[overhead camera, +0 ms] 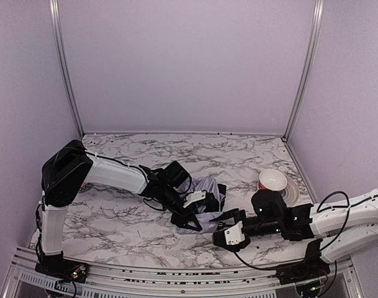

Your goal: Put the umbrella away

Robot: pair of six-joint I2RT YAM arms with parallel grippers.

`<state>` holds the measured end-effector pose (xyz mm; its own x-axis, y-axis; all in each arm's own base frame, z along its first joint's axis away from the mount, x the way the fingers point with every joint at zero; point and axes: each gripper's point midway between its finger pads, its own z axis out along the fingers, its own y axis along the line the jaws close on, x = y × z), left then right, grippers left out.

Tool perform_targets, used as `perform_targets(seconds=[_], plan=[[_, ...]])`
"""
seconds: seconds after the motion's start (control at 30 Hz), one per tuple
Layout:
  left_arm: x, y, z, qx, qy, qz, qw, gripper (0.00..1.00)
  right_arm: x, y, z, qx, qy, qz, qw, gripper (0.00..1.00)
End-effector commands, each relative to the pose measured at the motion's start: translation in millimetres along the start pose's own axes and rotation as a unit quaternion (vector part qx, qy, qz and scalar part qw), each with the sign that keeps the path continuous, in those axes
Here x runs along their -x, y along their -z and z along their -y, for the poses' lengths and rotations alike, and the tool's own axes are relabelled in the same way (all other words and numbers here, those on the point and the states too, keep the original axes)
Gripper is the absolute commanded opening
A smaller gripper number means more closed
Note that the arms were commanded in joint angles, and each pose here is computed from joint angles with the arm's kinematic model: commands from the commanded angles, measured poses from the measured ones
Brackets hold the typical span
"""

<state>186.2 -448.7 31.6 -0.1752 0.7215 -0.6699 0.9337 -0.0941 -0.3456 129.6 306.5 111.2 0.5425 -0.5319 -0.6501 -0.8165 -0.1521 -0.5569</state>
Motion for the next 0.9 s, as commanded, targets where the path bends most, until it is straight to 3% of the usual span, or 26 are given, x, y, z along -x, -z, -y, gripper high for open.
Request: perform_targets(seconds=[0.0, 0.2, 0.27, 0.53, 0.7, 0.87], plan=[[-126.5, -19.3, 28.7, -0.044, 0.175, -0.189, 0.965, 0.38, -6.5, -19.0, 30.1, -0.085, 0.085, -0.042, 0.992, 0.74], [-127.6, -19.0, 29.0, -0.047, 0.174, -0.193, 0.964, 0.38, -34.2, -36.2, 46.7, -0.128, 0.094, -0.110, 0.981, 0.78], [-127.3, -18.2, 28.1, -0.046, 0.174, -0.194, 0.964, 0.38, -42.6, -41.8, 36.7, -0.103, 0.105, -0.122, 0.982, 0.77], [-127.6, -16.9, 35.0, -0.069, 0.167, -0.194, 0.964, 0.38, -73.7, -56.8, 19.6, -0.066, 0.103, -0.178, 0.976, 0.67], [-130.0, -14.9, 38.1, -0.079, 0.164, -0.200, 0.963, 0.39, -86.8, -63.0, 19.2, -0.057, 0.106, -0.212, 0.970, 0.52], [-124.0, -9.6, 42.2, -0.089, 0.150, -0.189, 0.966, 0.42, -91.9, -64.9, 14.7, -0.042, 0.106, -0.224, 0.968, 0.27]])
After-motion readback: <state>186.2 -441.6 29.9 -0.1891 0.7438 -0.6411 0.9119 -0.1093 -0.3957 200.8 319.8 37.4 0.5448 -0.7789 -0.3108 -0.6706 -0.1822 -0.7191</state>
